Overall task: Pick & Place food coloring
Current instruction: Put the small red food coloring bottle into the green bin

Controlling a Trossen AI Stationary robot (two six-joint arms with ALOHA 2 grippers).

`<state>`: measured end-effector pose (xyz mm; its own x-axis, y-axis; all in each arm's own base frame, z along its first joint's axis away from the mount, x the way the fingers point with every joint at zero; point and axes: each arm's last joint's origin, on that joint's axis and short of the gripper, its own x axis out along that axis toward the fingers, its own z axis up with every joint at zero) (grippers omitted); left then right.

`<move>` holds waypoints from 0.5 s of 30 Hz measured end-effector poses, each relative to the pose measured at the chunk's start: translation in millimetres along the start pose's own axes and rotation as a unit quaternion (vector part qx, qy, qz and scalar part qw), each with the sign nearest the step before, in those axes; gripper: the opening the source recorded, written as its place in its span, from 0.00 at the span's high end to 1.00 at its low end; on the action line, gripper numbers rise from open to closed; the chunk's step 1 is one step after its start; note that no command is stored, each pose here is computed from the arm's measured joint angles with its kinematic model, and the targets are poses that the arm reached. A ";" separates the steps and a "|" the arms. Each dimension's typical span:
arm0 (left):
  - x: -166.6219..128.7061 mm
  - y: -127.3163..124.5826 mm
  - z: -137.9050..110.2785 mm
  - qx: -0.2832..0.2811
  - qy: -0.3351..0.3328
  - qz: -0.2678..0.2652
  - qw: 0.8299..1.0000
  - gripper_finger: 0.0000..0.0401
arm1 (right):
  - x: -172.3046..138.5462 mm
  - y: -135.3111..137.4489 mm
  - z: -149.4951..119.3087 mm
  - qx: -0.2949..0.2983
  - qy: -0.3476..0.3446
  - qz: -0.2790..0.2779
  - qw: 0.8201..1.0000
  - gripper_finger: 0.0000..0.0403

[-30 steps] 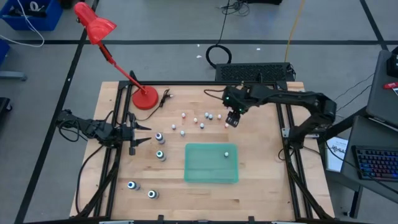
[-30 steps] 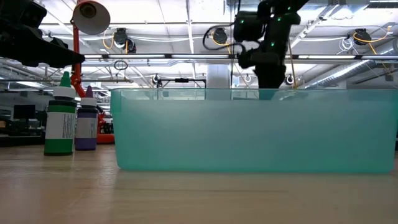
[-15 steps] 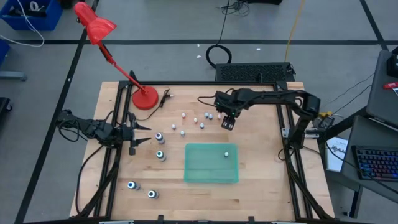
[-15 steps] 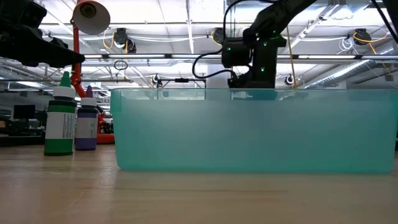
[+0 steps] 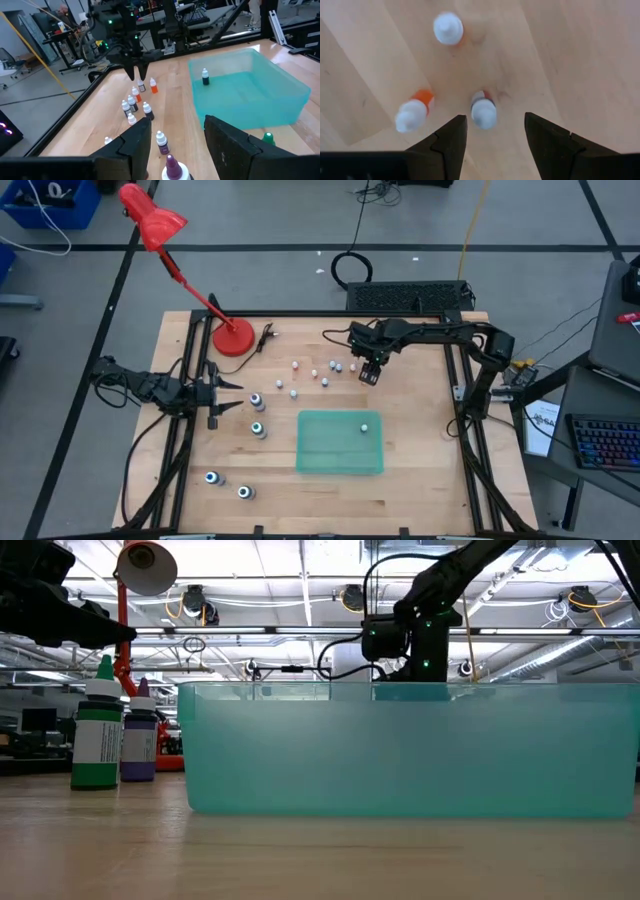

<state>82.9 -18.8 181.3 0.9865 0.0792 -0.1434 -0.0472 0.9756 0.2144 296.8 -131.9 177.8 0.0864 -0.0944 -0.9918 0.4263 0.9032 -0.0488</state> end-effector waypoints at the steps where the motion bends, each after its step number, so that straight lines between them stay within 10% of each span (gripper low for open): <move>1: 0.0 0.0 0.0 0.000 0.000 0.000 1.000 0.54 | 1.9 0.1 -1.3 0.000 0.002 0.000 1.000 0.54; 15: 0.0 0.0 0.0 0.000 0.000 0.000 1.000 0.54 | 6.3 0.7 -0.3 -0.002 -0.016 0.002 1.000 0.55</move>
<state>82.9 -18.8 181.3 0.9865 0.0795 -0.1434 -0.0475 0.9756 0.2144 297.3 -131.8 171.5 0.1171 -0.1040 -0.9877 0.4218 0.9056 -0.0453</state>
